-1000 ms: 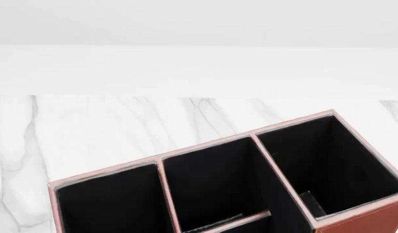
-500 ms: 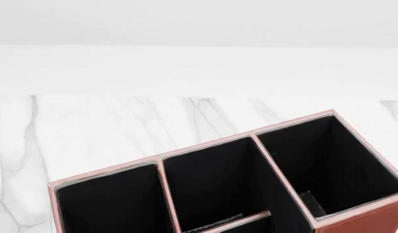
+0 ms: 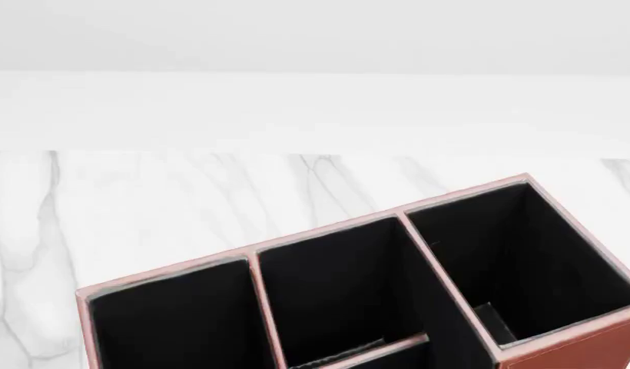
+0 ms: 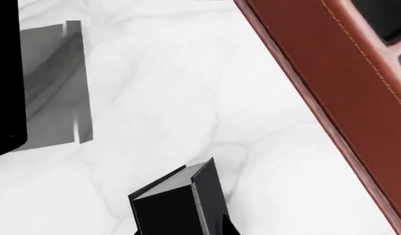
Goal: Pick up the book and place it in the front compartment of the caddy.
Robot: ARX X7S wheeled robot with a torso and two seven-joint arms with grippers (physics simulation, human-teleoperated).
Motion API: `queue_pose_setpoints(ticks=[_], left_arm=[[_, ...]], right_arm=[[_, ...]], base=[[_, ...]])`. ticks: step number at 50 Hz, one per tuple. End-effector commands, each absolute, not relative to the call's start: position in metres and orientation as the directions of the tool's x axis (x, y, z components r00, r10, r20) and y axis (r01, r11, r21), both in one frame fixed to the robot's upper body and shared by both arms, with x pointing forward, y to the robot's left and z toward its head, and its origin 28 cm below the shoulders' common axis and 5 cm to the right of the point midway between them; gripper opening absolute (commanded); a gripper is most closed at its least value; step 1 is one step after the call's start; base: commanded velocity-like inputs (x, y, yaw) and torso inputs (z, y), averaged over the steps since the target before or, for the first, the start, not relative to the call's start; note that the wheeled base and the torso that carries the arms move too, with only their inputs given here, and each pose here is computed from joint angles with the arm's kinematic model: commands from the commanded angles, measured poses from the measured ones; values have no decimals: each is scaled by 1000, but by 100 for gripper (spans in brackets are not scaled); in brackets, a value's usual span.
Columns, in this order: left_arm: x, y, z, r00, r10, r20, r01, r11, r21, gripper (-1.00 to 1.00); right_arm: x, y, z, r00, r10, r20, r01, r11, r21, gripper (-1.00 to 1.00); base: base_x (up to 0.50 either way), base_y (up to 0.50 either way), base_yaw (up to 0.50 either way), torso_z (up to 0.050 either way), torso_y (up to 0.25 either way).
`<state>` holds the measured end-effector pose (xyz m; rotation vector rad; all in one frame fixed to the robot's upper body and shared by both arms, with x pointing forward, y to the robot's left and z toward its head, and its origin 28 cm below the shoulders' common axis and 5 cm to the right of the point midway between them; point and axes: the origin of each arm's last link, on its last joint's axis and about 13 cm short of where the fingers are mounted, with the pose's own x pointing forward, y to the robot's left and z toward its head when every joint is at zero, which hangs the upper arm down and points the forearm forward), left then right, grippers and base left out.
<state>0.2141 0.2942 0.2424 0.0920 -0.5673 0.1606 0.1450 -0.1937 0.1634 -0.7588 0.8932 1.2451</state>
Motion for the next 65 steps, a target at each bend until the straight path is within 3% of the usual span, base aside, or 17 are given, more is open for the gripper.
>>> queue_pose_setpoints(ticks=[1,22,46,65], left_arm=[[214,295,241,831,128,542,-176,984,37,100],[214,296,243,829,132,543,-180,983,36,100],[215,295,242,830,127,543,-177,983,40,100],[214,294,243,829,124,545,-173,984,39,100]], right_arm=[[146,-191,162,62,474,-878,-989,147,9,-100],[161,-185,220,227,571,-789,-972,181,-149,-100],[172,-174,299,324,552,-768,-937,76,-341,-100],[172,-166,366,428,570,-701,-871,55,-488,-100]], base=[[0,0,0,0,0],[0,0,0,0,0],[0,0,0,0,0],[0,0,0,0,1]])
